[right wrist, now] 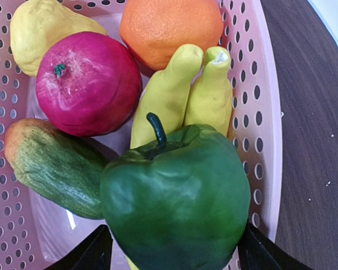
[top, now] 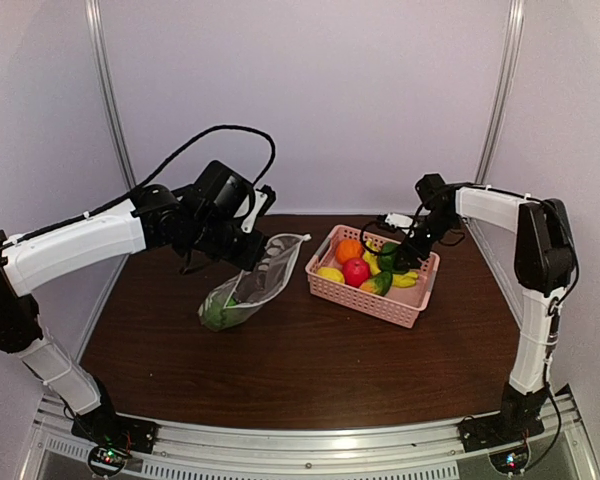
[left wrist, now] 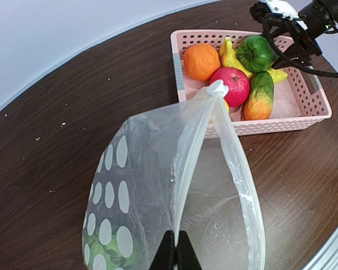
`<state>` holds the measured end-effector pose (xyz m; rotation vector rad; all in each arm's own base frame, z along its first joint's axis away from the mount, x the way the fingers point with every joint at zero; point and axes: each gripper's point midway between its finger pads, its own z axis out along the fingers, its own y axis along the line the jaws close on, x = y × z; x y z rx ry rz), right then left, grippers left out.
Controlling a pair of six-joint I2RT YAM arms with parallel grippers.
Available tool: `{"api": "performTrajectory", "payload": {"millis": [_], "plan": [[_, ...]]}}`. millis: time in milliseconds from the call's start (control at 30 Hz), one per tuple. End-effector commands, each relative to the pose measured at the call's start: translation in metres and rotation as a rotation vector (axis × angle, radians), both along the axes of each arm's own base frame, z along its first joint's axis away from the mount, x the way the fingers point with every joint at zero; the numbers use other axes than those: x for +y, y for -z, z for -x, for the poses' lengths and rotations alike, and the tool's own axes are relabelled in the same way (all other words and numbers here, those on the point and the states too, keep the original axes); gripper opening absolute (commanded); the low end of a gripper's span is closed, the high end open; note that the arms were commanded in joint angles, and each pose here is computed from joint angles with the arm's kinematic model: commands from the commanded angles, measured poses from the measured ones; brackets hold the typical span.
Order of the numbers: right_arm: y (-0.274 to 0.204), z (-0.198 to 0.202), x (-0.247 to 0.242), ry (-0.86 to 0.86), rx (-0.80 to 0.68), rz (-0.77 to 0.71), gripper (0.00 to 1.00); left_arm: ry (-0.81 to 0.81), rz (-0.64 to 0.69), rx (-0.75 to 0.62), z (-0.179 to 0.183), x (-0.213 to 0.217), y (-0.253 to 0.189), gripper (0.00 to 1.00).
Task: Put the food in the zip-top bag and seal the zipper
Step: Pick up the fake vegetable from the bin, then place the fake vegetable in the zipper food storage bag.
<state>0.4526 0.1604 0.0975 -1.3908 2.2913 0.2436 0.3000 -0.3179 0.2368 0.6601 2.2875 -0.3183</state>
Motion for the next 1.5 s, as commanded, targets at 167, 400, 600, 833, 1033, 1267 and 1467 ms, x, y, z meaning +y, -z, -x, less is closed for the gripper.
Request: {"api": "performTrajectory", "payload": {"millis": [167,400,600,833,1033,1267,1467], "plan": [[-0.008,0.002,0.006,0.08,-0.007,-0.058,0.61,-0.003,0.058,-0.022,-0.006,-0.009,-0.012,0.0],[-0.057,0.025,0.013,0.128,-0.065,-0.185,0.55,0.004,0.099,-0.024,-0.005,-0.013,-0.019,0.0],[-0.089,0.057,0.023,0.132,0.011,-0.297,0.5,-0.008,0.126,-0.039,-0.005,-0.012,-0.019,0.0],[-0.173,0.114,0.065,-0.008,-0.05,-0.506,0.5,-0.011,0.144,-0.031,-0.009,-0.019,-0.015,0.0],[-0.233,0.171,0.127,-0.243,-0.084,-0.632,0.51,-0.029,0.188,-0.031,-0.014,-0.025,-0.019,0.0],[-0.244,0.188,0.201,-0.287,0.07,-0.817,0.49,-0.05,0.219,-0.046,-0.017,-0.024,-0.032,0.0],[-0.231,0.186,0.239,-0.319,0.187,-0.835,0.48,-0.075,0.252,-0.04,-0.02,-0.021,-0.038,0.0]]}}
